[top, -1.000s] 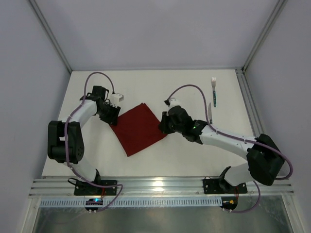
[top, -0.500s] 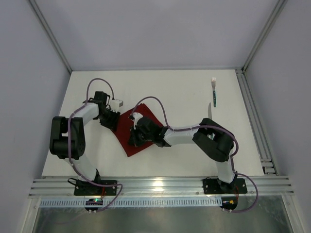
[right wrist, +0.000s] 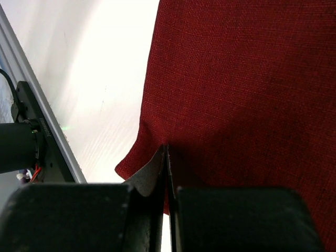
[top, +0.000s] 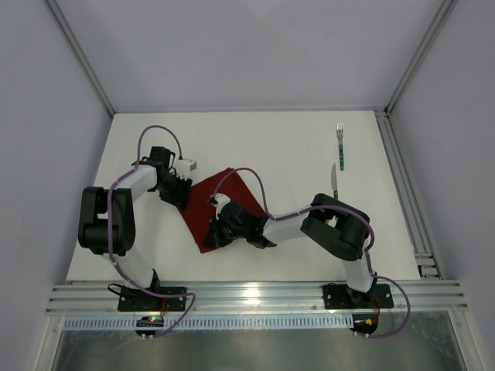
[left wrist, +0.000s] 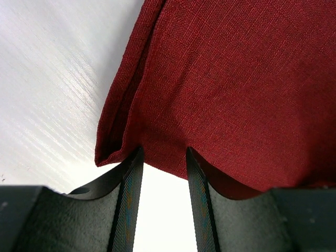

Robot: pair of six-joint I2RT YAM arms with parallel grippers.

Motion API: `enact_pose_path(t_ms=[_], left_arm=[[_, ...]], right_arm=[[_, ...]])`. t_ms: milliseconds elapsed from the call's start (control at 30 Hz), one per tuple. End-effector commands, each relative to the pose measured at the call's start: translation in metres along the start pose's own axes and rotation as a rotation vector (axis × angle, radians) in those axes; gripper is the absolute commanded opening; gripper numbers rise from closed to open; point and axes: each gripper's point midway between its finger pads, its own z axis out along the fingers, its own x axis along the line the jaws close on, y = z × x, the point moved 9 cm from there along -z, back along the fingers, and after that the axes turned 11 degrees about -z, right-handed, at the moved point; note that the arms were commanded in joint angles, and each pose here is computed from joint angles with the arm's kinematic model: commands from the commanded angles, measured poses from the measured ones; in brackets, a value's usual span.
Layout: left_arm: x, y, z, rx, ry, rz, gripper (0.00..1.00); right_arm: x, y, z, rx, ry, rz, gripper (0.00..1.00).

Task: Fold the napkin into a case and place the utensils inside
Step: Smooth out the square-folded napkin.

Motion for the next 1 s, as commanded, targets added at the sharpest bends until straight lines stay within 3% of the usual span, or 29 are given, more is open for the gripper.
enact_pose_path(t_ms=[0, 200, 433, 733, 833, 967], left_arm=[[0.004, 0.001, 0.006, -0.016, 0.017, 0.008, 0.41], [0.005, -0.003, 0.014, 0.0, 0.008, -0.005, 0.4], [0.004, -0.005, 0.014, -0.005, -0.004, 0.002, 0.4], [0.001, -0.003, 0.007, -0.03, -0.016, 0.019, 0.41], [0.0, -0.002, 0.004, -0.039, -0.015, 0.02, 0.41], [-0.003, 0.0, -0.001, -0.053, -0.026, 0.028, 0.43]], right_arm=[[-0.001, -0.012, -0.011, 0.051, -0.071, -0.039, 0.04], [0.044, -0.005, -0.014, 0.052, -0.022, -0.241, 0.04], [0.04, -0.041, -0.019, 0.14, -0.072, -0.213, 0.04], [0.073, 0.016, -0.038, -0.022, 0.01, -0.272, 0.04], [0.056, 0.022, -0.031, -0.029, -0.017, -0.222, 0.04], [0.022, 0.022, -0.034, -0.055, -0.041, -0.031, 0.04]])
